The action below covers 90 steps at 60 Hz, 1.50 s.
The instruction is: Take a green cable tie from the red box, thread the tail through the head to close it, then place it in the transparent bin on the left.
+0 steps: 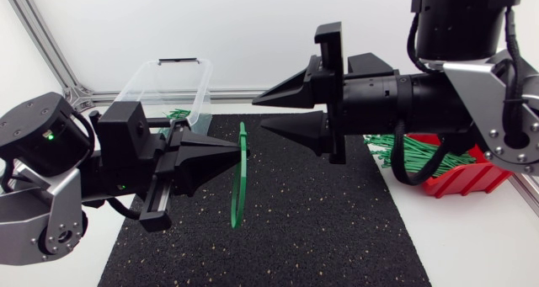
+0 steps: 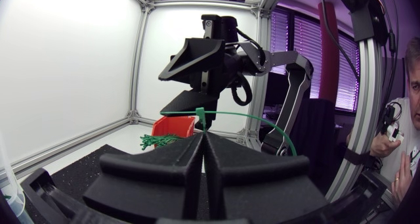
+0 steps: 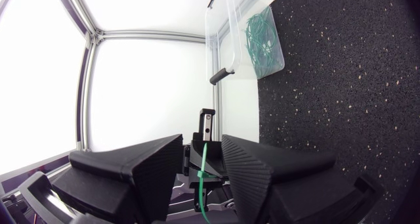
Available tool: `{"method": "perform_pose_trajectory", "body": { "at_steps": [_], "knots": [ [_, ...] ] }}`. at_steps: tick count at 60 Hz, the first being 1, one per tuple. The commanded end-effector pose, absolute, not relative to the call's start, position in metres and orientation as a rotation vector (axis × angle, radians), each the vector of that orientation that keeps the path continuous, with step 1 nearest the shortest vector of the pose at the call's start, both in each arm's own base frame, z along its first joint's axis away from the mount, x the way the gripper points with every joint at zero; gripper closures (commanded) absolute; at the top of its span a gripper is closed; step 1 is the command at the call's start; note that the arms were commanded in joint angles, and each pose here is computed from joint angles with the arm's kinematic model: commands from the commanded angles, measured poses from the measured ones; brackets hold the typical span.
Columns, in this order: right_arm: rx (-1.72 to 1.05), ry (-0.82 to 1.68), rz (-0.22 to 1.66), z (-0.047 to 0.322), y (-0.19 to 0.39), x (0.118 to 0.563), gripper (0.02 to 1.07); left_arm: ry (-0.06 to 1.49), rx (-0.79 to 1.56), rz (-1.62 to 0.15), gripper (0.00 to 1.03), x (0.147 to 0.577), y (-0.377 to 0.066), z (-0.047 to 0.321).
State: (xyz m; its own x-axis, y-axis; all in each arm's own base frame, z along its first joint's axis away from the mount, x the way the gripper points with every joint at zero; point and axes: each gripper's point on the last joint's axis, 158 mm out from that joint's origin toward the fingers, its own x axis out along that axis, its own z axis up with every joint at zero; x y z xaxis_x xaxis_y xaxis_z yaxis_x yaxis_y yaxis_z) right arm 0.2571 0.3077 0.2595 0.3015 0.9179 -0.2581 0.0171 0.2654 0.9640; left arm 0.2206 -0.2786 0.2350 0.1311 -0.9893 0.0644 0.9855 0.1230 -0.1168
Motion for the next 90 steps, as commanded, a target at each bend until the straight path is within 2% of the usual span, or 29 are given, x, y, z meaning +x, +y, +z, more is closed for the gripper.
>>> {"method": "perform_pose_trajectory", "body": {
  "at_steps": [1, 12, 14, 18, 20, 38, 42, 45, 62, 90],
  "knots": [
    [1.108, 1.105, 0.814, 0.252, 0.317, 0.254, 0.62, 0.025, -0.157, -1.463, 1.0, 0.22, -0.282, 0.244],
    [1.095, 1.126, 0.821, 0.246, 0.324, 0.252, 0.63, 0.025, -0.161, -1.481, 1.0, 0.216, -0.283, 0.246],
    [1.096, 1.125, 0.822, 0.247, 0.323, 0.251, 0.66, 0.026, -0.161, -1.482, 1.0, 0.215, -0.283, 0.246],
    [1.1, 1.118, 0.824, 0.249, 0.322, 0.251, 0.81, 0.037, -0.17, -1.483, 1.0, 0.217, -0.283, 0.245],
    [1.1, 1.116, 0.824, 0.249, 0.321, 0.25, 0.84, 0.041, -0.17, -1.486, 1.0, 0.217, -0.283, 0.244],
    [1.093, 1.123, 0.842, 0.251, 0.325, 0.243, 0.86, 0.055, -0.178, -1.496, 1.0, 0.218, -0.284, 0.243],
    [1.091, 1.126, 0.846, 0.251, 0.326, 0.242, 0.91, 0.057, -0.178, -1.496, 1.0, 0.218, -0.284, 0.243],
    [1.09, 1.122, 0.845, 0.252, 0.325, 0.242, 1.02, 0.057, -0.178, -1.496, 1.0, 0.218, -0.283, 0.243],
    [1.093, 1.116, 0.824, 0.249, 0.322, 0.244, 1.02, 0.053, -0.179, -1.506, 1.0, 0.215, -0.285, 0.245],
    [1.08, 1.124, 0.679, 0.216, 0.318, 0.269, 1.02, 0.023, -0.183, -1.565, 1.0, 0.191, -0.289, 0.261]
  ]
}}
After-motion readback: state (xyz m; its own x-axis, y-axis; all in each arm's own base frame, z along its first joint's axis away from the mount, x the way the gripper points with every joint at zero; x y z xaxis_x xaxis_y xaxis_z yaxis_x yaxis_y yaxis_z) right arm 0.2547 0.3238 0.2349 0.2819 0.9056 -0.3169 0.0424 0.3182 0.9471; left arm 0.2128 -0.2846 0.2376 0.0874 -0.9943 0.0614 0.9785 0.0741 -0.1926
